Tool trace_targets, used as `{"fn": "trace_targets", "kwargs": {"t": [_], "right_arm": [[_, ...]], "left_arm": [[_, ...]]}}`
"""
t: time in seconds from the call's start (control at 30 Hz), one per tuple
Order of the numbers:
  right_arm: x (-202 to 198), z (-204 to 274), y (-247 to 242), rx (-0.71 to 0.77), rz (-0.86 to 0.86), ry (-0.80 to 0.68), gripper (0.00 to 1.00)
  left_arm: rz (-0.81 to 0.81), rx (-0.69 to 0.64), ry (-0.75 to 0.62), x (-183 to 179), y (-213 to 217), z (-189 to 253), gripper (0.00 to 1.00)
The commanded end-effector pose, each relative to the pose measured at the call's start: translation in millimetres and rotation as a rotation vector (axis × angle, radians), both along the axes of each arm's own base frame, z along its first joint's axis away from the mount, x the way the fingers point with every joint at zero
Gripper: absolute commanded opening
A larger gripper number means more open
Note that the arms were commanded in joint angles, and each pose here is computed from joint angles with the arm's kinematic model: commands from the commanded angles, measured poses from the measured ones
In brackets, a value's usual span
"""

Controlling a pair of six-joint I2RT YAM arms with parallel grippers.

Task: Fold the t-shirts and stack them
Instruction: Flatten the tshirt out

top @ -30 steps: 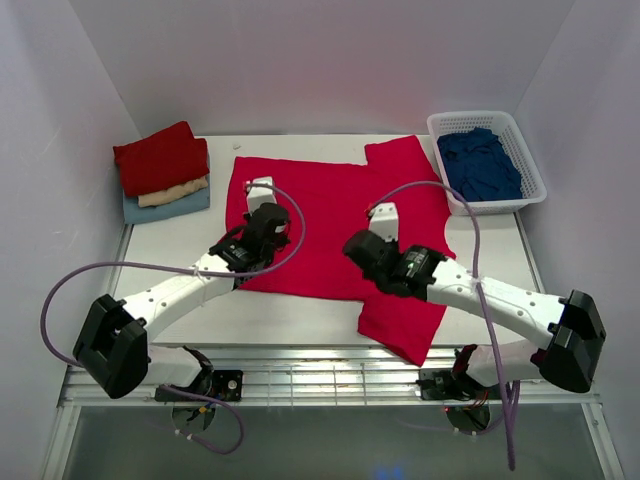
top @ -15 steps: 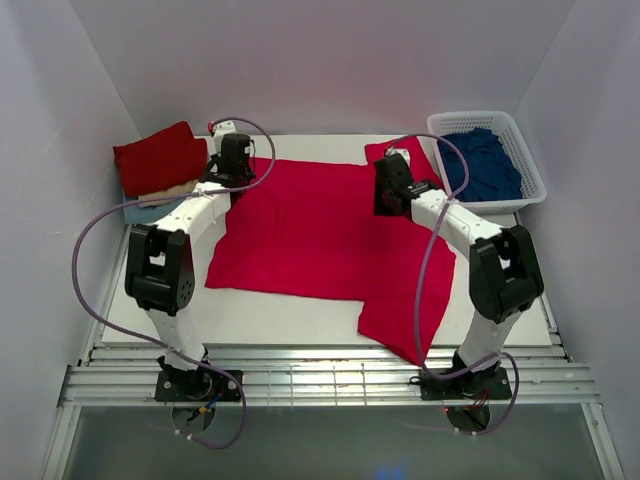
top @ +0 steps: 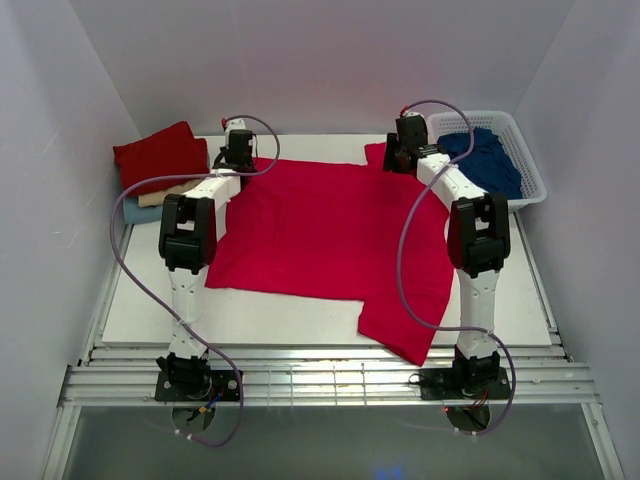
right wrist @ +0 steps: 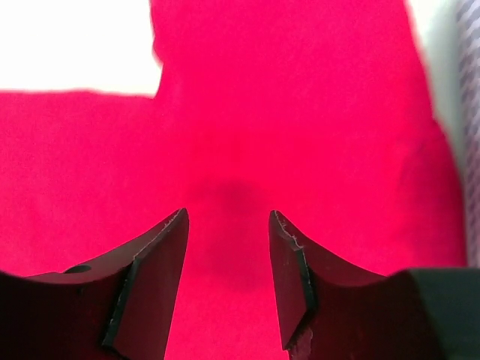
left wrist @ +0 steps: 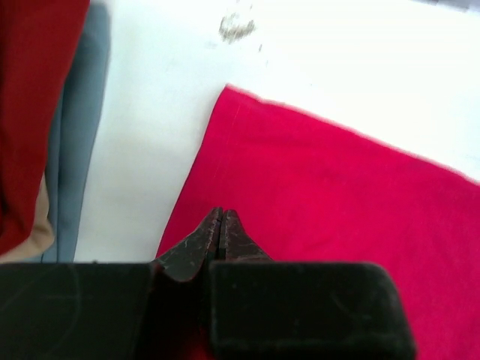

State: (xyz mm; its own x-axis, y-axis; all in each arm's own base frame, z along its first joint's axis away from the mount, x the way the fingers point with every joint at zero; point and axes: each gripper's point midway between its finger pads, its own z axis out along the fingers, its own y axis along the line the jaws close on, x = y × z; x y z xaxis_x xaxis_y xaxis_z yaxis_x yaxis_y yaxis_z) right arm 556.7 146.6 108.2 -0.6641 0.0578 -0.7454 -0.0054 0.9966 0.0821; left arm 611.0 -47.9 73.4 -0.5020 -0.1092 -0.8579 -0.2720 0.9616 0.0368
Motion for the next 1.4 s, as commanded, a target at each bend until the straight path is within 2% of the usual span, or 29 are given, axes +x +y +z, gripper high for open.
{"fn": "trace_targets", "kwargs": {"t": [0.0,0.07,0.2,0.3,0.5,0.83,1.0,1.03,1.07,1.1,1.13,1.17,1.2,1.27,1.3,1.37], "right_arm": [[34,9,-7,0.025,0.009,-0.062,0.54],[47,17,-10,0.026,0.011,-0.082,0.56],[54,4,-8,0.029,0.021,-0.062,0.57],[49,-2,-6,0.044,0.026,-0.055,0.57],[39,-5,-8,0.036,0.036,-0.052,0.57],[26,-6,-15,0.015,0.029,-0.044,0.58],[19,-4,-16,0.016,0.029,-0.048,0.58],[17,-4,-16,0.018,0.032,-0.048,0.58],[12,-4,-15,0.024,0.040,-0.046,0.58],[12,1,-14,0.033,0.044,-0.061,0.58],[10,4,-12,0.039,0.050,-0.071,0.57],[3,8,-11,0.049,0.062,-0.075,0.58],[1,12,-8,0.055,0.069,-0.088,0.58],[-8,28,-3,0.072,0.094,-0.113,0.58],[-20,22,2,0.075,0.111,-0.094,0.58],[-34,36,15,0.115,0.167,-0.112,0.58]], "left_arm": [[-0.009,0.026,-0.152,32,7,52,0.11],[-0.004,0.047,-0.156,40,13,47,0.11],[-0.017,0.058,-0.182,56,18,44,0.12],[-0.011,0.055,-0.134,60,24,25,0.12],[-0.010,0.031,-0.102,62,33,1,0.12],[-0.028,-0.016,-0.086,65,30,-14,0.11],[0.028,-0.006,-0.062,53,40,-19,0.08],[0.037,-0.007,-0.069,49,42,-15,0.08],[0.047,-0.014,-0.144,50,43,17,0.07],[0.057,-0.022,-0.138,38,44,10,0.06],[0.060,-0.030,-0.165,34,44,22,0.06],[0.056,-0.041,-0.259,32,40,63,0.06],[0.063,-0.048,-0.250,20,40,60,0.06],[0.066,-0.050,-0.335,11,31,93,0.07],[0.092,-0.052,-0.406,-1,33,129,0.08],[0.088,-0.066,-0.423,-20,24,134,0.08]]}}
